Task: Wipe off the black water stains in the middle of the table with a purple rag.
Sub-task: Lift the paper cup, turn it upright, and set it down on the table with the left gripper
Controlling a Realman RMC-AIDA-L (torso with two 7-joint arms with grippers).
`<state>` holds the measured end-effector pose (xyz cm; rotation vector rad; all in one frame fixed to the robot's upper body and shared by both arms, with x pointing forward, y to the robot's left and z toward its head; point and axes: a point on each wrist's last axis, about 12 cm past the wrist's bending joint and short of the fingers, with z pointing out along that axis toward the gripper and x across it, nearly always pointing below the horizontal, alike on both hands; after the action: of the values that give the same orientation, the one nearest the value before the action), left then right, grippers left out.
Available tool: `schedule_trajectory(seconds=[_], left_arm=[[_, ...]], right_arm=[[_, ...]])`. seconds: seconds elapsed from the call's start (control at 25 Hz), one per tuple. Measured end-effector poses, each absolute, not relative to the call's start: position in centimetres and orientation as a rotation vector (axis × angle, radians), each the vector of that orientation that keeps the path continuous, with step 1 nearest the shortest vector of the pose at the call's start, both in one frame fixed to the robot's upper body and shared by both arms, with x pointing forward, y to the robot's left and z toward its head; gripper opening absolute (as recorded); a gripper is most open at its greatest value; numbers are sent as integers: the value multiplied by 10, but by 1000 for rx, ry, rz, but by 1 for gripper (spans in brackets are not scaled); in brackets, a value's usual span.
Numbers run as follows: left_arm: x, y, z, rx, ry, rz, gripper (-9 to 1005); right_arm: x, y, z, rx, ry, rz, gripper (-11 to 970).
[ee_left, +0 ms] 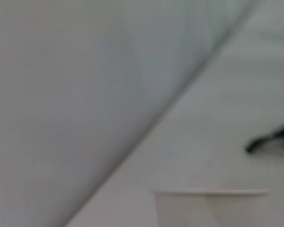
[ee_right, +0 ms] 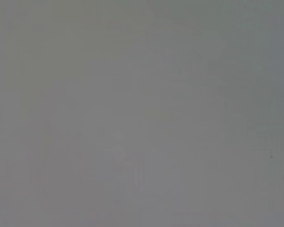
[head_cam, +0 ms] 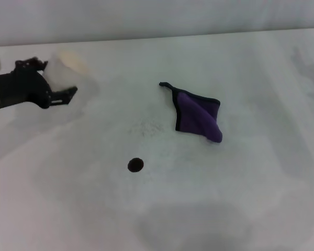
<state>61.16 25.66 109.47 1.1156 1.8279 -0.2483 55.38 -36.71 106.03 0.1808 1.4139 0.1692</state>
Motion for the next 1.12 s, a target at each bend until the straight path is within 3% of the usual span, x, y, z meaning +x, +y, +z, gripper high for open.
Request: schedule_trajectory(seconds=[0.56,1.12], left_arm=[[573,274,1035,482,1758,-381,844],[555,277,1011,278,1797,-352,841]], right_arm=[[555,-369,1060,183,1421,164,829],[556,-368,1061,182,1422,166,829]])
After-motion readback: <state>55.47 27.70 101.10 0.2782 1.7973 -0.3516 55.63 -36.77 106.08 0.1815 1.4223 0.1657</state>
